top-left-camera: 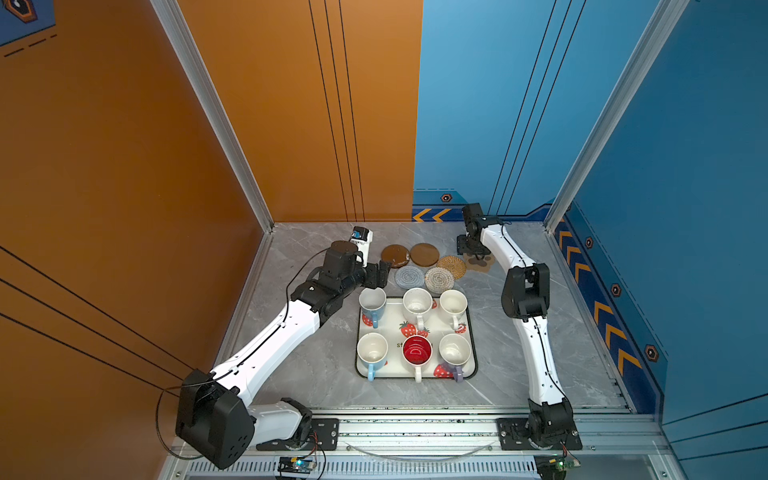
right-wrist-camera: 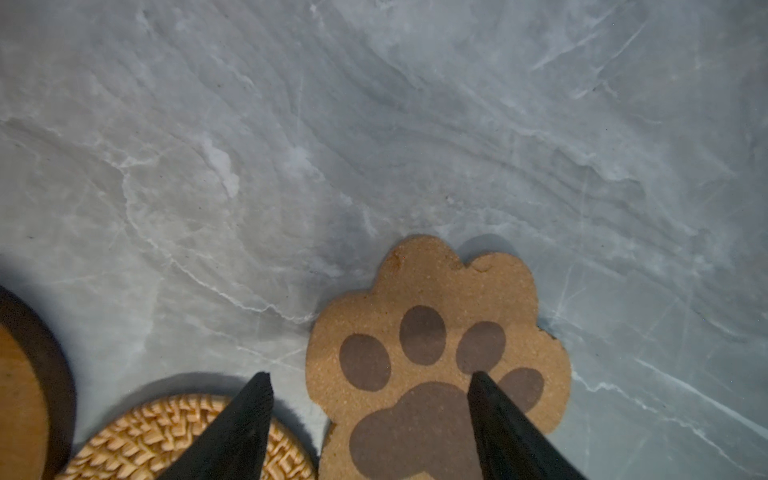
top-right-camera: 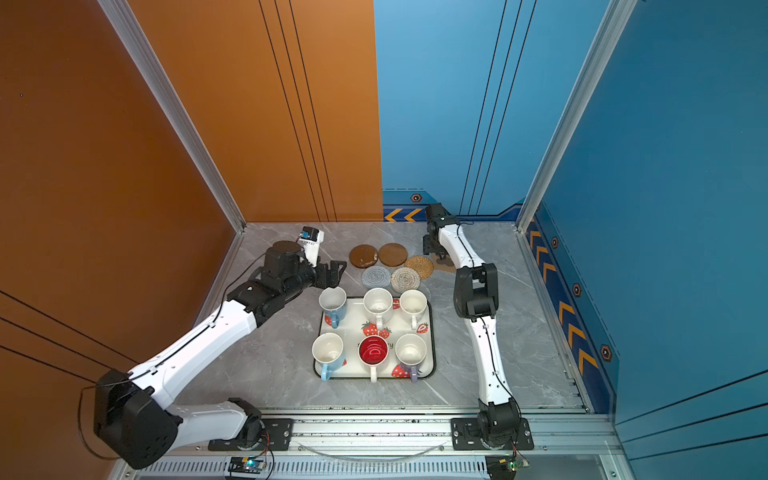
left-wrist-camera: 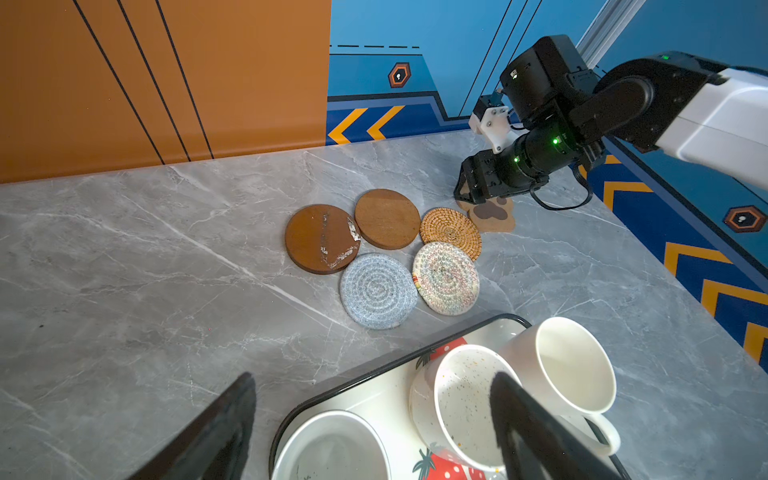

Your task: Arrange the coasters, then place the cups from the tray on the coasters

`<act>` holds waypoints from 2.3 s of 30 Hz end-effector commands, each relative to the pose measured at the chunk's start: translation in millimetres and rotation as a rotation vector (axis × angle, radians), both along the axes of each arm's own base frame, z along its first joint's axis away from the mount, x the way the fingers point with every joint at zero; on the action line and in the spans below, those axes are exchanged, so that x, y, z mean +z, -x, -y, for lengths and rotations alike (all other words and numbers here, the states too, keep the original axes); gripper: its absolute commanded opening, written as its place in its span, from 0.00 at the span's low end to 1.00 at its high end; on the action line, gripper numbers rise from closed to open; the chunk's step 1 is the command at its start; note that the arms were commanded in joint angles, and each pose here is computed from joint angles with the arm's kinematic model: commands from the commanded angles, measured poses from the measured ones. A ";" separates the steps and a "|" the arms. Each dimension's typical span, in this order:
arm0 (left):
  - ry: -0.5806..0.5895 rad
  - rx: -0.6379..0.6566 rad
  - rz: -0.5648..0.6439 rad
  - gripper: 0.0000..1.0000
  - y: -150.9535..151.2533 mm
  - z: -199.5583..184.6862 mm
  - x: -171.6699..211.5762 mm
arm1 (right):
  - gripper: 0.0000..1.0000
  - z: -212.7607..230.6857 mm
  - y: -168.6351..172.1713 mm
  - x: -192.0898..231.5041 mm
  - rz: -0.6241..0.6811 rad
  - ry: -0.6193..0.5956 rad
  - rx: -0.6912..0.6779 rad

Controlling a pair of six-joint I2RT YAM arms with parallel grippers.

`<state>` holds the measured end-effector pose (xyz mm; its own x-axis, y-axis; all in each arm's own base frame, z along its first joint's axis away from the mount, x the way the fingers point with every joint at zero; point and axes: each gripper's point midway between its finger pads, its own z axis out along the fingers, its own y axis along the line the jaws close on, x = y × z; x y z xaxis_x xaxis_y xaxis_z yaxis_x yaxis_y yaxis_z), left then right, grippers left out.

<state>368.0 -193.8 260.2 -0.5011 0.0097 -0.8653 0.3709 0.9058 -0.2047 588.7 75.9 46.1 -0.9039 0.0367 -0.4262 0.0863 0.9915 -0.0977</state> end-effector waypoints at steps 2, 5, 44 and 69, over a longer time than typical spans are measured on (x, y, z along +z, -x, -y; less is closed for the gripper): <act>-0.008 -0.040 0.030 0.89 0.6 9.2 13.4 | 0.75 5.8 7.2 -13.5 -0.052 0.012 -0.007; -0.011 -0.044 0.032 0.89 1.2 10.4 13.5 | 0.75 6.9 8.0 -15.4 -0.057 0.024 -0.005; -0.049 -0.061 0.001 0.89 8.5 14.9 1.9 | 0.72 57.9 34.1 -24.0 -0.173 -0.068 -0.035; -0.123 -0.070 -0.061 0.92 -41.2 47.9 20.0 | 0.73 -3.1 31.6 128.5 0.142 -0.350 0.039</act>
